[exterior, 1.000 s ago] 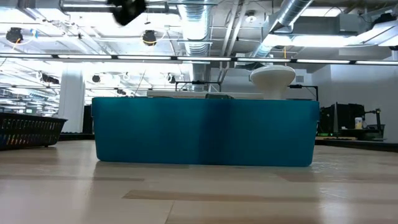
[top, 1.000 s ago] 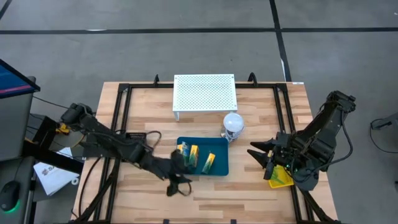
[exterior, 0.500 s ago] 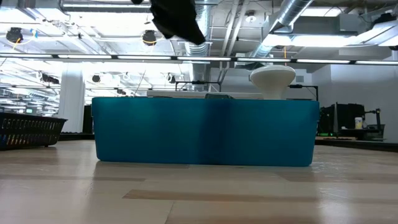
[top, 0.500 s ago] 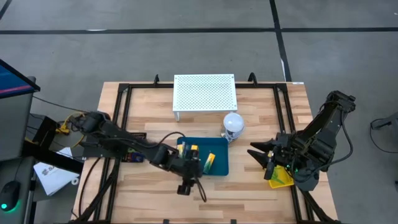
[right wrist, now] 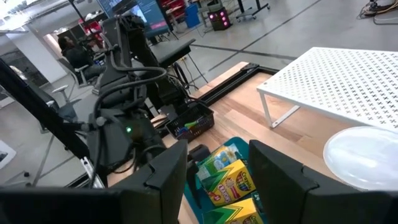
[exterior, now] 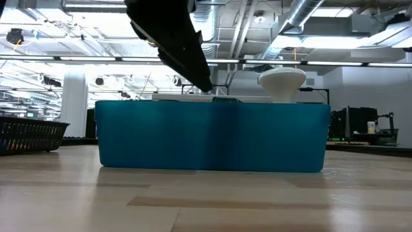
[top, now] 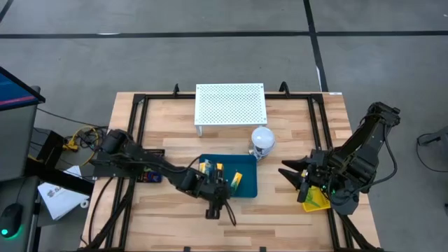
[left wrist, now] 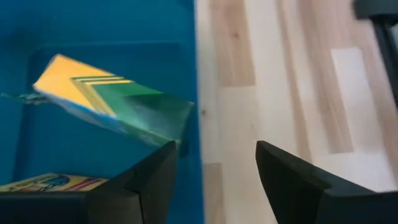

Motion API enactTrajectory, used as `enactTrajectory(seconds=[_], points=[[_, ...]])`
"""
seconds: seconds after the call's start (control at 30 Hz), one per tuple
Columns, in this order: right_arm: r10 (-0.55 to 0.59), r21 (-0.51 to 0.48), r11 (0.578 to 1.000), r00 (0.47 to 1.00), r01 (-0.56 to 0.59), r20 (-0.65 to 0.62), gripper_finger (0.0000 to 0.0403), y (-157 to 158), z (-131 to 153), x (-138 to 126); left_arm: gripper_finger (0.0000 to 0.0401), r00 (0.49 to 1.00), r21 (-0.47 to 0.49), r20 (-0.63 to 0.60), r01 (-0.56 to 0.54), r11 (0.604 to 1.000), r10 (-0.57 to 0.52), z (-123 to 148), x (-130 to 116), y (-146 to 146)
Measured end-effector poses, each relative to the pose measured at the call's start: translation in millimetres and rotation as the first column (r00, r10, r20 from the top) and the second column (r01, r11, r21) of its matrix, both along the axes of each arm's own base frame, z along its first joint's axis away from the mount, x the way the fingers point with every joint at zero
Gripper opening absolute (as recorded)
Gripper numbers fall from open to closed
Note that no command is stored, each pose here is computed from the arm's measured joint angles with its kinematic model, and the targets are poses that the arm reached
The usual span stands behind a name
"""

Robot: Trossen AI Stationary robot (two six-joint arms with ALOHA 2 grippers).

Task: Pick & Place Office Desk Supplies
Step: Put the blue bin with crayon boxes on the shelf

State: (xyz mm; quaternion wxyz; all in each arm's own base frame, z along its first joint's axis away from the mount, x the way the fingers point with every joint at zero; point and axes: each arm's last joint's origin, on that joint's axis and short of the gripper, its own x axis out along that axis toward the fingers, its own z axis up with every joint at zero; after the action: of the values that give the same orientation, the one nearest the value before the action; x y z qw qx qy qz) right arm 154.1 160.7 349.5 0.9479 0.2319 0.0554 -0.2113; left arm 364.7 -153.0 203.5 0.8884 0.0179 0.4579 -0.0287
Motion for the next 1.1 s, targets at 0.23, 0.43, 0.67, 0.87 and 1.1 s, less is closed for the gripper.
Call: enactTrajectory(seconds=[0.23, 0.43, 0.67, 0.87, 1.1], points=[[0.015, 0.005, 1.000, 1.000, -0.015, -0.012, 0.0168, 0, -1, 0, 0.0204, 0.998, -0.030, -0.018, -0.062, 0.998, 0.062, -7, 3, 3], [0.019, -0.009, 1.000, 1.000, -0.019, -0.018, 0.0168, 0, -1, 0, 0.0203, 0.997, -0.036, -0.065, -0.054, 0.998, 0.051, -22, 5, -1], [0.019, -0.013, 1.000, 1.000, -0.019, -0.021, 0.0168, 0, -1, 0, 0.0203, 0.994, -0.033, -0.081, -0.076, 0.997, 0.073, -32, 9, 2], [0.025, -0.014, 1.000, 0.999, -0.025, -0.022, 0.0168, 1, -1, -1, 0.0202, 0.992, -0.046, -0.095, -0.091, 0.995, 0.086, -49, 10, 3], [0.030, -0.019, 0.999, 0.999, -0.031, -0.025, 0.0168, 2, -1, -2, 0.0202, 0.992, -0.048, -0.072, -0.105, 0.993, 0.102, -56, 13, 2]])
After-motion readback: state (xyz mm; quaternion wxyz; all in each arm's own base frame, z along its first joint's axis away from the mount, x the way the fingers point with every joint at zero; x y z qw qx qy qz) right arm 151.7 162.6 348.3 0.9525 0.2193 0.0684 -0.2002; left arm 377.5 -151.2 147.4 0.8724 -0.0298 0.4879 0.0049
